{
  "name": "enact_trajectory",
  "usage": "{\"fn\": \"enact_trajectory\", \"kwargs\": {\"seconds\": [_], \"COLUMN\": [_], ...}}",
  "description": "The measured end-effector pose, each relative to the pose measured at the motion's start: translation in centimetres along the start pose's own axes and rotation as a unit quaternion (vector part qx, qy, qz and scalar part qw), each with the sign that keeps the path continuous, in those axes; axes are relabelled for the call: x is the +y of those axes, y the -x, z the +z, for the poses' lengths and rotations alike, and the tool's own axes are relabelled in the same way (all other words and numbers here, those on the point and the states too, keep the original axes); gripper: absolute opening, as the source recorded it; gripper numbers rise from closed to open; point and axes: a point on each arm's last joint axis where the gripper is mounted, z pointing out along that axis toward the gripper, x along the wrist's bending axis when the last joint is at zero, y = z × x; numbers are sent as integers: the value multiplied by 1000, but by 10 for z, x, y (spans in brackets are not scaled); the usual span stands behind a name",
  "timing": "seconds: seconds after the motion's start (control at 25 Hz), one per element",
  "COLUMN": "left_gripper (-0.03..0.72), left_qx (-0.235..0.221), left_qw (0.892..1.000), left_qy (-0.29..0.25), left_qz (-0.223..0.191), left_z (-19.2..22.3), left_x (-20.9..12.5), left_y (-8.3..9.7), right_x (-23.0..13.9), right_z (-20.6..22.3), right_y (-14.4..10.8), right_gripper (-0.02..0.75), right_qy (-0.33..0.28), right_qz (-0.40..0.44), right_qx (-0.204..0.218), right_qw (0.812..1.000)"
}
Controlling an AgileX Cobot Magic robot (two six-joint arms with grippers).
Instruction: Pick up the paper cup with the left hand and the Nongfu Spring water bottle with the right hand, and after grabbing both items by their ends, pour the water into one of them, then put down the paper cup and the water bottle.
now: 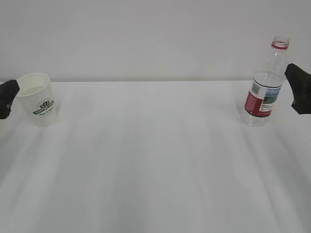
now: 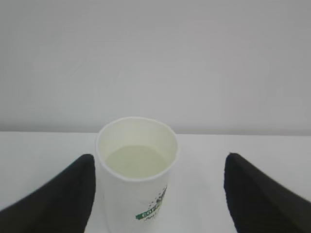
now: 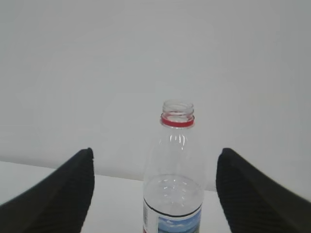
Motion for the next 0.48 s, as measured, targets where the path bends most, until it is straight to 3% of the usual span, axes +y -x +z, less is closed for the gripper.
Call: {"fn": "enact_trajectory", "kwargs": {"seconds": [0.48], "left_gripper": [591], "left_qx": [2], "left_qw": [1000], "left_qy": [27], "left_qz": [14], "left_z": [-28], "left_x": [43], "left_y": [8], "right_x": [35], "right_z": [-18], "right_y": [1], "right_gripper": [588], "right_qy": [26], "right_qz": [-15], "right_qx": [-9], "right_qw": [999]}}
